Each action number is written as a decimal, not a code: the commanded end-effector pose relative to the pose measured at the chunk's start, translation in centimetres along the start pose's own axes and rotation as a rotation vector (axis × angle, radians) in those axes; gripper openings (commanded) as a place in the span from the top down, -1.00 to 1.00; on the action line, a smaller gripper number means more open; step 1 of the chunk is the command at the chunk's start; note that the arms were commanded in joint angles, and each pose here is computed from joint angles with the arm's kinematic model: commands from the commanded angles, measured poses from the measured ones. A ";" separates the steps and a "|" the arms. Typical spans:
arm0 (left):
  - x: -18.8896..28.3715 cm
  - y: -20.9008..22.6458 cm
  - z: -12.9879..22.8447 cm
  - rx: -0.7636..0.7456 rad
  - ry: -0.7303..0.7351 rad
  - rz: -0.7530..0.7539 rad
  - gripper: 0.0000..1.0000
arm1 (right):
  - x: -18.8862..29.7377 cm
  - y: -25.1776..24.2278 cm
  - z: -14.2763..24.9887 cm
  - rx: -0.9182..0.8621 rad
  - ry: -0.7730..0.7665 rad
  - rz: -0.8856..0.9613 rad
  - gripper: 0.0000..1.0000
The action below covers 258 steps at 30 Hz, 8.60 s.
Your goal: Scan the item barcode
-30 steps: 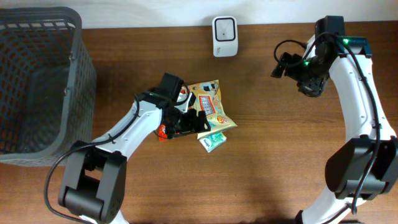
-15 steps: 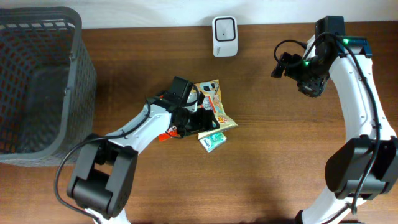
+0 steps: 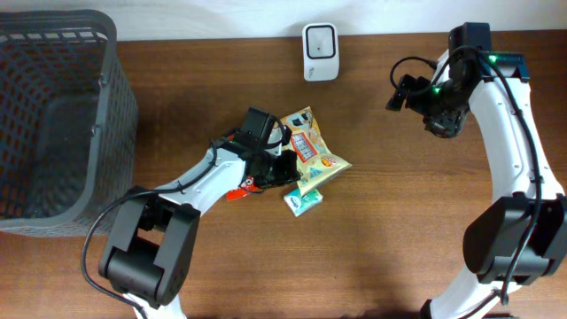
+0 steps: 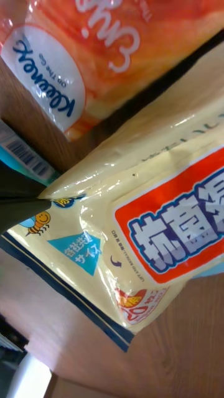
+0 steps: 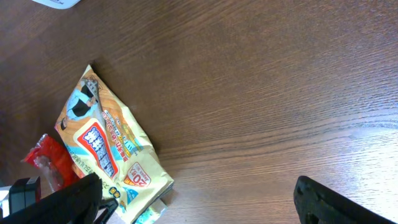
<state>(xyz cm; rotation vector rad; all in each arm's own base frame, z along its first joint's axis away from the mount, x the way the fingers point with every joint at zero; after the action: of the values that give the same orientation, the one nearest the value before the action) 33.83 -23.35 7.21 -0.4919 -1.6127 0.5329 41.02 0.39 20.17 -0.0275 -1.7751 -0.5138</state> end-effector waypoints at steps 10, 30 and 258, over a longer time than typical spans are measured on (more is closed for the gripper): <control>2.9 -1.6 -1.7 -0.117 -0.090 -0.058 1.00 | 0.2 0.0 -0.3 -0.006 -0.012 0.006 -0.97; 16.6 -3.2 -3.4 -0.395 -0.543 -0.534 1.00 | 0.2 0.0 -0.3 -0.006 -0.012 0.006 -0.97; 8.3 2.7 -12.2 -0.221 -0.068 -0.564 -0.99 | 1.1 5.7 0.5 0.213 0.193 0.121 -0.97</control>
<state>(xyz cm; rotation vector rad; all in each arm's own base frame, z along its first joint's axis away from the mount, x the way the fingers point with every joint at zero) 44.84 -17.14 14.03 -0.2472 -1.8006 -0.0656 42.77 2.30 23.33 -0.0100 -1.6532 -0.2697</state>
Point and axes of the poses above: each gripper's point midway between its finger pads, its own x axis back along the fingers, its own y axis along the line the jaws close on, z = x × y, the point moved 4 cm from there along x, back along the fingers, and after that the axes turned 4 degrees about x, right-handed, at the moved point
